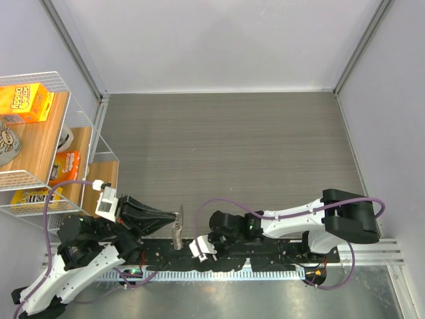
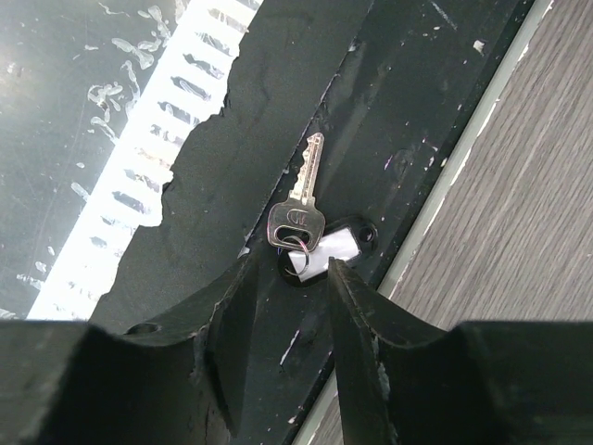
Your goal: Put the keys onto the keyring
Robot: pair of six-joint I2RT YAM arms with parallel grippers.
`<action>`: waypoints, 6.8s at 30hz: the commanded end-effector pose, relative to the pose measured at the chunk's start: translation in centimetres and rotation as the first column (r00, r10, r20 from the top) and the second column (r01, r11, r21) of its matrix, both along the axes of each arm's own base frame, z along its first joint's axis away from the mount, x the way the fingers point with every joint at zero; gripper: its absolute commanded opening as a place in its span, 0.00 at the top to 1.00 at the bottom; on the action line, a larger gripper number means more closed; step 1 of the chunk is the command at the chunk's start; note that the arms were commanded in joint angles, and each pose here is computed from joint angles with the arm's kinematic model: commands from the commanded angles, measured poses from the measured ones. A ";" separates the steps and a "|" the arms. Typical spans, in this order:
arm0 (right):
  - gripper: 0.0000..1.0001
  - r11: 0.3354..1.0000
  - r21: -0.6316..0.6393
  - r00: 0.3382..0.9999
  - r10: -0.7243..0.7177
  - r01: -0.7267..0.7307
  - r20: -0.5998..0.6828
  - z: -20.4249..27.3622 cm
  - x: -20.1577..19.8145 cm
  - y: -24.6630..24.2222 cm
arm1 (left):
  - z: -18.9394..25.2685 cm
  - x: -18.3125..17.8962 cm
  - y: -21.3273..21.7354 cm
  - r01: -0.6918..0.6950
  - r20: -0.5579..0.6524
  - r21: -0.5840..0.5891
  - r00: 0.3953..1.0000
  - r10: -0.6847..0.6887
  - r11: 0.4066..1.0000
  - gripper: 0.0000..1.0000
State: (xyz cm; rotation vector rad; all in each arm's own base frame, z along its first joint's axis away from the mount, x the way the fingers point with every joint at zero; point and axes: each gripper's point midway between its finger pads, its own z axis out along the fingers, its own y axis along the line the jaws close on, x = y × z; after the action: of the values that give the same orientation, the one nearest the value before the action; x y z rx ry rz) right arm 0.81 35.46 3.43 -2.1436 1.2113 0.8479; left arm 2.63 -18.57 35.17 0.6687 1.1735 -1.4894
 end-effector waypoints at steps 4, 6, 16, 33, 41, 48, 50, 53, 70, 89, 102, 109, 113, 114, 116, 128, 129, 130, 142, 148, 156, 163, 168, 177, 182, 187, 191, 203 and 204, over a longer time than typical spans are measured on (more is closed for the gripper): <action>0.59 0.997 0.074 0.999 0.033 -0.032 -0.006 1.6 0.1 1.9 | 1.6 -0.4 0.4 0.002 0.031 -0.029 1.000 -0.001 1.000 1.00; 0.59 0.997 0.073 0.999 0.033 -0.033 -0.009 1.4 0.1 1.9 | 1.6 -0.3 0.4 0.000 0.031 -0.029 1.000 0.001 1.000 1.00; 0.62 0.997 0.071 0.999 0.036 -0.034 -0.025 1.1 0.2 2.0 | 1.5 -0.1 0.2 -0.003 0.028 -0.025 1.000 0.004 1.000 1.00; 0.68 0.998 0.049 0.998 0.043 -0.041 -0.043 0.3 0.1 1.5 | 1.4 0.2 -0.2 -0.002 0.022 -0.017 1.000 0.002 1.000 1.00; 0.73 0.998 0.038 0.997 0.054 -0.051 -0.059 0.0 -0.3 1.2 | 1.4 0.3 -0.3 -0.004 0.021 -0.019 1.000 0.005 1.000 1.00; 0.95 0.998 0.021 0.996 0.056 -0.055 -0.067 -0.1 -0.4 0.9 | 1.5 0.3 -0.3 -0.002 0.021 -0.022 1.000 0.002 1.000 1.00; 0.95 0.998 0.025 0.996 0.056 -0.055 -0.065 0.2 -0.4 0.9 | 1.6 0.2 -0.2 0.000 0.024 -0.025 1.000 0.001 1.000 1.00; 0.95 0.998 0.040 0.997 0.050 -0.048 -0.067 1.1 -0.4 0.7 | 1.7 0.2 -0.2 -0.002 0.025 -0.025 1.000 0.003 1.000 1.00; 0.95 0.915 0.398 0.997 -0.052 0.072 -0.061 14.0 -0.5 -2.0 | 2.9 0.4 -1.0 0.023 0.036 -0.057 0.999 -0.021 0.998 1.00; 0.95 0.710 0.703 0.948 -0.244 0.032 0.203 32.5 3.4 -5.6 | 4.8 1.5 -3.2 0.071 0.017 -0.124 0.997 -0.070 0.990 1.00; 0.95 0.726 0.678 0.933 -0.313 0.114 0.178 36.6 5.1 -3.3 | 3.8 4.1 -2.8 -0.080 -0.064 -0.083 0.995 0.074 0.993 1.00; 0.95 0.737 0.659 0.931 -0.329 0.149 0.156 37.1 5.6 -1.9 | 3.3 4.9 -2.5 -0.125 -0.111 -0.055 0.987 0.119 0.991 1.00; 0.95 0.748 0.645 0.931 -0.329 0.155 0.157 37.0 5.7 -1.4 | 3.2 4.9 -2.4 -0.132 -0.119 -0.058 0.985 0.124 0.990 1.00; 0.95 0.753 0.640 0.932 -0.325 0.153 0.159 36.8 5.7 -1.3 | 3.3 4.9 -2.4 -0.133 -0.119 -0.060 0.985 0.126 0.989 1.00; 0.95 0.756 0.635 0.932 -0.326 0.157 0.158 36.7 5.8 -1.1 | 3.2 4.9 -2.4 -0.133 -0.122 -0.057 0.985 0.125 0.989 1.00; 0.94 0.757 0.629 0.930 -0.339 0.179 0.144 36.2 6.0 -0.5 | 3.3 4.7 -2.5 -0.116 -0.124 -0.056 0.986 0.109 0.992 1.00; 0.95 0.755 0.630 0.929 -0.341 0.181 0.142 36.2 6.1 -0.3 | 3.3 4.7 -2.5 -0.116 -0.124 -0.056 0.986 0.109 0.992 1.00; 0.95 0.754 0.631 0.929 -0.341 0.182 0.141 36.2 6.1 -0.4 | 3.1 4.8 -2.6 -0.114 -0.125 -0.051 0.986 0.106 0.992 1.00; 0.95 0.751 0.630 0.926 -0.354 0.195 0.134 36.1 6.4 0.4 | 3.1 4.7 -2.9 -0.101 -0.122 -0.046 0.988 0.095 0.994 1.00; 0.94 0.741 0.640 0.915 -0.377 0.206 0.142 36.5 6.8 0.2 | 2.9 4.6 -2.9 -0.098 -0.124 -0.040 0.988 0.092 0.994 1.00; 0.95 0.738 0.643 0.905 -0.394 0.206 0.162 36.9 7.2 0.0 | 2.8 4.1 -3.3 -0.060 -0.118 -0.029 0.991 0.056 0.998 1.00; 0.95 0.743 0.640 0.901 -0.394 0.195 0.183 37.3 7.3 -0.2 | 2.8 3.3 -3.3 -0.025 -0.104 -0.025 0.994 0.023 0.999 1.00; 0.95 0.769 0.619 0.906 -0.364 0.162 0.215 37.2 7.0 -0.1 | 2.9 2.6 -3.5 0.016 -0.087 -0.012 0.996 -0.017 1.000 1.00; 0.95 0.840 0.542 0.932 -0.217 0.026 0.291 36.6 5.1 -0.7 | 2.9 0.1 -4.3 0.180 -0.057 0.023 0.982 -0.178 0.983 1.00; 0.95 0.868 0.488 0.935 -0.093 -0.092 0.342 36.5 3.6 -1.1 | 2.4 -0.4 -4.6 0.222 -0.068 0.030 0.973 -0.220 0.975 1.00; 0.95 0.886 0.417 0.916 0.021 -0.202 0.400 35.7 2.7 -1.1 | 2.3 -1.0 -4.6 0.260 -0.070 0.016 0.964 -0.258 0.966 1.00; 0.95 0.895 0.378 0.903 0.060 -0.237 0.425 35.5 2.6 -1.2 | 2.3 -1.4 -4.5 0.287 -0.080 0.007 0.955 -0.286 0.958 1.00; 0.95 0.886 0.365 0.874 0.085 -0.286 0.478 35.9 2.7 -1.2 | 2.1 -1.9 -4.8 0.334 -0.111 0.030 0.938 -0.328 0.942 1.00; 0.95 0.884 0.366 0.872 0.087 -0.290 0.482 36.0 2.7 -1.1 | 2.1 -1.9 -4.9 0.337 -0.114 0.032 0.937 -0.331 0.941 1.00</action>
State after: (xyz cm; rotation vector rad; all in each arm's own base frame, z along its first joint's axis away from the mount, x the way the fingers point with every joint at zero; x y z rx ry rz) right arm 3.36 34.26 37.70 -1.9852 0.5736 0.5974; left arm 1.89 -23.85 35.30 0.8200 1.3139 -1.7594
